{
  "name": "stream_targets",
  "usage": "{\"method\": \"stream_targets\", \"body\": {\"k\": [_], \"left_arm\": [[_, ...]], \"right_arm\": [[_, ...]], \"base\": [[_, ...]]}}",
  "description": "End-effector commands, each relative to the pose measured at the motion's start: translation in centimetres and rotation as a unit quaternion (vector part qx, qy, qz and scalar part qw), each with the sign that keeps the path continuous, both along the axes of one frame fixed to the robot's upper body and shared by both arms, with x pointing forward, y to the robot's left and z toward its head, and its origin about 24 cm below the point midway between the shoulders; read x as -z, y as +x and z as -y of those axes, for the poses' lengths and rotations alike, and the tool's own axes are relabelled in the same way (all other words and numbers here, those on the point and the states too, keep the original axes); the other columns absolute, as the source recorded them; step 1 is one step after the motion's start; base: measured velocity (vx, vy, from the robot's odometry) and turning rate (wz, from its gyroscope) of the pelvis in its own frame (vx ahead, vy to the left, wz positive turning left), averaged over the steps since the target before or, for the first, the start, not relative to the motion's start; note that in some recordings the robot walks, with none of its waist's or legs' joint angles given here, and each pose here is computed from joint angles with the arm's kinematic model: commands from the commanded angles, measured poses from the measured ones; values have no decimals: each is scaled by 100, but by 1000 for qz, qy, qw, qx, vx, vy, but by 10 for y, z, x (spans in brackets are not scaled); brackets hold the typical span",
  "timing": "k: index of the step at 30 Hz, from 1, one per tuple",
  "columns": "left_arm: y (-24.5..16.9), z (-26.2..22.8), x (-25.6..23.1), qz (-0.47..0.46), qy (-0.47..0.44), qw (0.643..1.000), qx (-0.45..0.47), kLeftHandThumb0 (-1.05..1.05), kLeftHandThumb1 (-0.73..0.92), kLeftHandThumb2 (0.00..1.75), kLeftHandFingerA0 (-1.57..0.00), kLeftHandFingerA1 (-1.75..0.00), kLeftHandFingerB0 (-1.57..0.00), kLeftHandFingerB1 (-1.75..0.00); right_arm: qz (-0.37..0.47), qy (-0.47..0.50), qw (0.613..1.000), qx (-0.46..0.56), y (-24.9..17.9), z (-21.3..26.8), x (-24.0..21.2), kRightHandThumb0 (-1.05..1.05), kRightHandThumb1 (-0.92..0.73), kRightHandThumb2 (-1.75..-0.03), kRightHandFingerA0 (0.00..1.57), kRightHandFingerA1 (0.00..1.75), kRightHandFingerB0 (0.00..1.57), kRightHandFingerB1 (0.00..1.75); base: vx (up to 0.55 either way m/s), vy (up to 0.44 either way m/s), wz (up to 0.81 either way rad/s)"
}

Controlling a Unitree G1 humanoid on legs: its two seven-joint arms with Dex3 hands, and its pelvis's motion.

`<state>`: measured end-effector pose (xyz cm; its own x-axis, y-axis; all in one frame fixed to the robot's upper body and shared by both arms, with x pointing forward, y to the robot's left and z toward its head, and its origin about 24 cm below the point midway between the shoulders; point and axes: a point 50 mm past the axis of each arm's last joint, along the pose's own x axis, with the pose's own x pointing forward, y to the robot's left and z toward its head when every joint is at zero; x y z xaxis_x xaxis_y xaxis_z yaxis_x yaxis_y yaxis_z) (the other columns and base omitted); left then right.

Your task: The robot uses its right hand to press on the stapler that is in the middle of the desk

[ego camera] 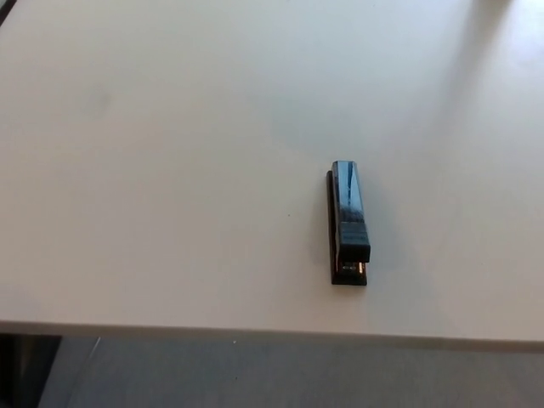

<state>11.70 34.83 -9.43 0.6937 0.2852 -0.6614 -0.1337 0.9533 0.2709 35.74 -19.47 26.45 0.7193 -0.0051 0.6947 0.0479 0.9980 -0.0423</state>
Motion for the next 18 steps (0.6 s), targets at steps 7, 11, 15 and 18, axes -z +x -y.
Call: {"method": "stream_targets", "body": {"k": [7, 11, 15, 18], "left_arm": [[3, -6, -4, 8, -6, 1000, -11, -86, 78, 115, -10, -47, -1, -38], [1, -5, -3, -2, 0, 1000, -9, -37, 46, 109, -1, -49, 0, -47], [4, -6, -4, 1, -2, 1000, -8, -37, 47, 110, -2, -50, 0, -48], [5, -7, -5, 5, -3, 1000, -9, -36, 47, 109, -2, -50, 0, -48]], "right_arm": [[-181, -45, 982, -38, 39, -97, 60, -17, -83, -65, 111, 110, 65, 120], [-216, -72, 973, -34, 40, -107, 85, -16, -82, -68, 115, 114, 65, 127], [-274, -59, 959, -48, 39, -112, 122, -15, -81, -69, 122, 88, 72, 117], [-303, -52, 951, -43, 37, -111, 139, -17, -82, -66, 125, 89, 67, 127]], "base": [[-3, 0, 1], [0, 0, 0], [0, 0, 0], [0, 0, 0]]}}
